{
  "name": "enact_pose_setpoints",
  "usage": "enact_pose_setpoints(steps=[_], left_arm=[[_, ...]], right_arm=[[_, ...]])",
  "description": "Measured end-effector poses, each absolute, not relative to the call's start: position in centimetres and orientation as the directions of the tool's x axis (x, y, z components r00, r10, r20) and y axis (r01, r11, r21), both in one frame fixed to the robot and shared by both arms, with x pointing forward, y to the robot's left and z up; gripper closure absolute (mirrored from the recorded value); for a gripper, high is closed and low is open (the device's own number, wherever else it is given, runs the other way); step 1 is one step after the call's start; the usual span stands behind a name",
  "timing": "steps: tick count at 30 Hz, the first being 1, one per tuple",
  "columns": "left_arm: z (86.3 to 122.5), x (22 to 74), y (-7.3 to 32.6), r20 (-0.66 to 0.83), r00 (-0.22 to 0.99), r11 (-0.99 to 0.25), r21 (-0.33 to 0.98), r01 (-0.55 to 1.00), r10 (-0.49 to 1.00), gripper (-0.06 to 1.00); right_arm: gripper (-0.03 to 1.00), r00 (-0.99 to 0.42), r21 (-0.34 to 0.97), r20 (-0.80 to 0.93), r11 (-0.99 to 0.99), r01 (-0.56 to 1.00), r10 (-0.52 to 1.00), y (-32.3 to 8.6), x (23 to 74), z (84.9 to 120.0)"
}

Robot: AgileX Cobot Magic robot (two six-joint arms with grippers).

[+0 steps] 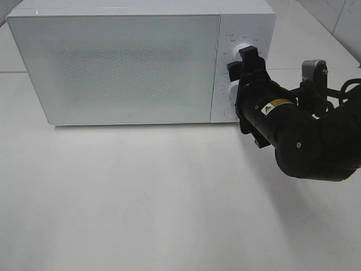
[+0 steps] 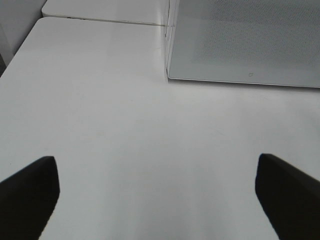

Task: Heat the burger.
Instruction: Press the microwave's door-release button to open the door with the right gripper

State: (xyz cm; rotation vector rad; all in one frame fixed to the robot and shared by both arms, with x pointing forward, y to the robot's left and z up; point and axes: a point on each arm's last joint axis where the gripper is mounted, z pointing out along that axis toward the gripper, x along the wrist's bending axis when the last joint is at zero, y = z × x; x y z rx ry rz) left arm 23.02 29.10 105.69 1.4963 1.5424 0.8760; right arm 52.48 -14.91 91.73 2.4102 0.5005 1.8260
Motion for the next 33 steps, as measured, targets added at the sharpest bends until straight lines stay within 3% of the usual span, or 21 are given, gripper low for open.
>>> enact_pose_setpoints(steps=[10, 11, 15, 17, 23, 33], left_arm=[[105.7, 23.0, 29.1, -0.077, 0.018, 0.061, 0.894, 0.444, 0.997, -0.04], [105.7, 23.0, 29.1, -0.077, 0.018, 0.061, 0.894, 0.444, 0.997, -0.04], [105.7, 23.0, 29.1, -0.077, 0.018, 0.061, 0.894, 0.444, 0.997, -0.04], [105.7, 23.0, 29.1, -0.077, 0.018, 0.061, 0.894, 0.444, 0.997, -0.04], [105.7, 23.0, 29.1, -0.077, 0.018, 0.061, 0.894, 0.444, 0.997, -0.04], [105.7, 23.0, 29.1, -0.077, 0.018, 0.061, 0.894, 0.444, 0.997, -0.04]], right_arm=[[0.21, 0.217, 0.507, 0.725, -0.72, 0.474, 0.654, -14.7, 50.7, 92.9], [0.21, 0.17, 0.563, 0.654, -0.624, 0.541, 0.737, -14.6, 50.2, 93.3], [0.21, 0.075, 0.628, 0.555, -0.476, 0.615, 0.829, -14.4, 49.5, 93.8], [0.21, -0.08, 0.674, 0.431, -0.262, 0.691, 0.899, -14.2, 48.5, 94.6], [0.21, -0.276, 0.689, 0.301, -0.008, 0.725, 0.913, -14.4, 46.7, 96.3], [0.21, -0.448, 0.674, 0.194, 0.213, 0.708, 0.873, -16.1, 43.1, 100.2]])
